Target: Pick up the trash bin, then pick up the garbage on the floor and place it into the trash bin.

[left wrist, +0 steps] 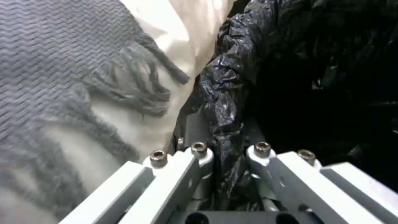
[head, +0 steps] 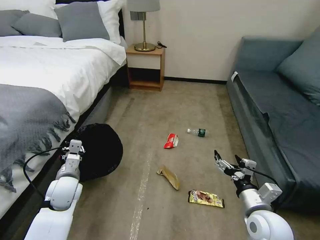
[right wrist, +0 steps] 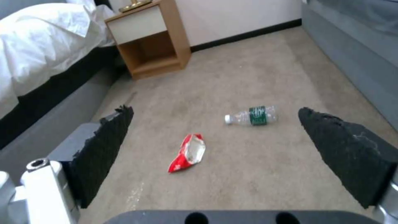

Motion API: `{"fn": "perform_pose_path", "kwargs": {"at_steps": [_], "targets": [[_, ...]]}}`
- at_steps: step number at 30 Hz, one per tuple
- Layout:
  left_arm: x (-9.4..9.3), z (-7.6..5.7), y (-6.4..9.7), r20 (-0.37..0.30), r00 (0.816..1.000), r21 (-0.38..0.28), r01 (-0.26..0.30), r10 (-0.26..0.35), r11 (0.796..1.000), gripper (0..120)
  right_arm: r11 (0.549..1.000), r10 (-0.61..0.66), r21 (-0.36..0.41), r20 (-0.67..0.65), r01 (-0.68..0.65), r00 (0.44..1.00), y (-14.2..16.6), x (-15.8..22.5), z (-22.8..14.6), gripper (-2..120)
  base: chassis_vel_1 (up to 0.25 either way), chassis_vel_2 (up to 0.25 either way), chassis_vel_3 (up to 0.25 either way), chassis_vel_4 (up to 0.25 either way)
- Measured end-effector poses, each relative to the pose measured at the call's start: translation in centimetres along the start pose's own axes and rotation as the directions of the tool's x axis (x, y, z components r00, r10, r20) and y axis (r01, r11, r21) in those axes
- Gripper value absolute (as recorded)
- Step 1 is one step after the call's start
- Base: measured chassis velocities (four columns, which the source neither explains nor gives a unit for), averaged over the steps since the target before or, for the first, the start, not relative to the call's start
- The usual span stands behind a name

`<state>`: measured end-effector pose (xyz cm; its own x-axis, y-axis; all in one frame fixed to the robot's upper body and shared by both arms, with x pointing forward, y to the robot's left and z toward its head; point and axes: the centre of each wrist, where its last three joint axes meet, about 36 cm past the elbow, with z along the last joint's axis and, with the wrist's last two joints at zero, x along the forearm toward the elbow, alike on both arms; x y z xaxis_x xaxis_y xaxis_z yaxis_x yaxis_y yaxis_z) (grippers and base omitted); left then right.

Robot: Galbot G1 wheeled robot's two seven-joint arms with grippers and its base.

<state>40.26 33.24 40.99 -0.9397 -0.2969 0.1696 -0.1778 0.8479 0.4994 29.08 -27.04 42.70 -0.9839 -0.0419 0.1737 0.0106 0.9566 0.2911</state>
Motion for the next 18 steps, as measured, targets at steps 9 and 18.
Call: {"fn": "perform_pose_path", "kwargs": {"at_steps": [9,18], "targets": [[0.29,0.36,0.25,0.0,1.0,-0.003,0.0,0.0,1.0,4,1.0,-0.009,0.013,-0.015,0.01,1.0,0.04,0.3,0.26,100,-0.086,0.085,0.092,-0.085],[0.6,0.28,0.03,0.007,1.0,0.0,-0.009,0.009,1.0,4,1.0,-0.009,0.016,-0.025,0.01,1.0,0.15,0.42,0.71,100,-0.086,0.088,0.083,-0.085]]}}
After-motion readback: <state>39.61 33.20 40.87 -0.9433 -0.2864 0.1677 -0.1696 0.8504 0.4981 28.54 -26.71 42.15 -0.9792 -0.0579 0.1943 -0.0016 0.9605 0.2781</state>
